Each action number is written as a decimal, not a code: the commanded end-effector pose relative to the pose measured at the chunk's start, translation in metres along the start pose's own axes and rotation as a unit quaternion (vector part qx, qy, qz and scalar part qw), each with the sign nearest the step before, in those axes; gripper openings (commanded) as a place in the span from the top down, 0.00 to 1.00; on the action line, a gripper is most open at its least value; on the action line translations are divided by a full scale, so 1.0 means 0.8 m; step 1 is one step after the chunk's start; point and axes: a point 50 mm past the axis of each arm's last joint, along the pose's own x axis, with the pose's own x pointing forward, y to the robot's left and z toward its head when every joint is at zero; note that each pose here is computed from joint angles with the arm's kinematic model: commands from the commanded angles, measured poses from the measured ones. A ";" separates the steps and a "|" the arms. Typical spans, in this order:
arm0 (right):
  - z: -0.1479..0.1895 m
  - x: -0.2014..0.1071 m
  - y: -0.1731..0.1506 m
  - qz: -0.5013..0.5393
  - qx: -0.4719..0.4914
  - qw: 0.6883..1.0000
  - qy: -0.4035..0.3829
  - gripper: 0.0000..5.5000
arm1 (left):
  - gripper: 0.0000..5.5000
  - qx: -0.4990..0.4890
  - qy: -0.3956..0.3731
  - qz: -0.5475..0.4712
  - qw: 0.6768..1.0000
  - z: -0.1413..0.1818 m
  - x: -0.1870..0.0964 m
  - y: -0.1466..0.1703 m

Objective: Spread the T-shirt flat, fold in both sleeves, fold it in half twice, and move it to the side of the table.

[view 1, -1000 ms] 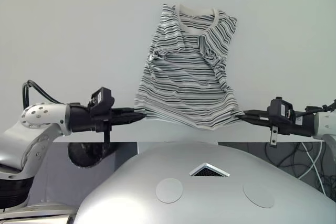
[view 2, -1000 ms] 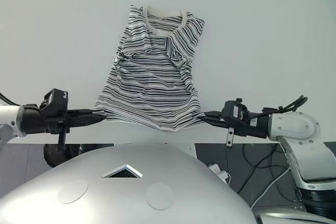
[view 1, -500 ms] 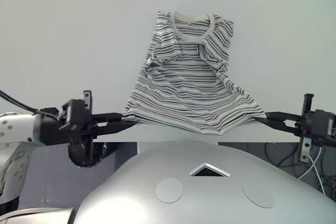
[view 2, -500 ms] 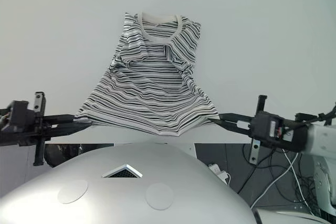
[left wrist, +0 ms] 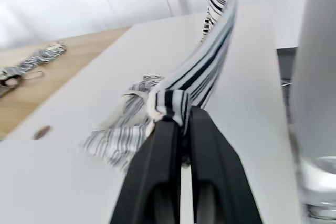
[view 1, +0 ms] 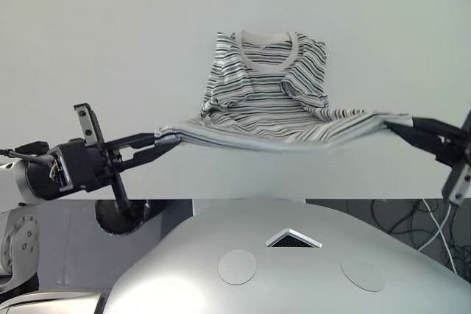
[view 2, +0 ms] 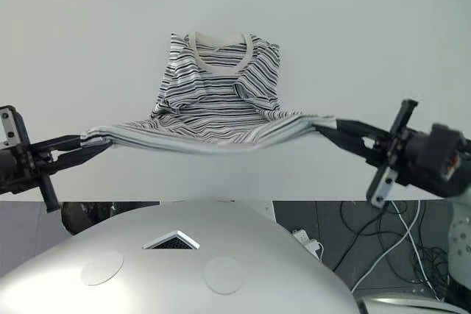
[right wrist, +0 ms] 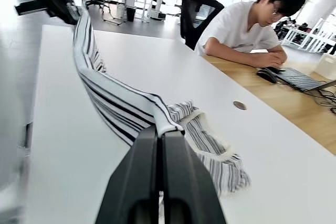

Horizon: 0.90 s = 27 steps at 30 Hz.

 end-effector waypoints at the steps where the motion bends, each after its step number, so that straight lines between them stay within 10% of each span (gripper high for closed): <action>1: -0.009 0.030 -0.031 -0.017 -0.010 1.000 0.018 1.00 | 0.99 0.095 0.031 0.061 0.993 -0.020 0.036 0.032; 16: -0.115 0.166 -0.167 -0.083 0.037 0.981 0.173 1.00 | 0.99 0.164 0.205 0.167 0.950 -0.142 0.163 0.179; 27: -0.146 0.189 -0.157 -0.092 0.106 0.981 0.137 0.75 | 0.64 0.242 0.284 0.170 0.912 -0.202 0.157 0.176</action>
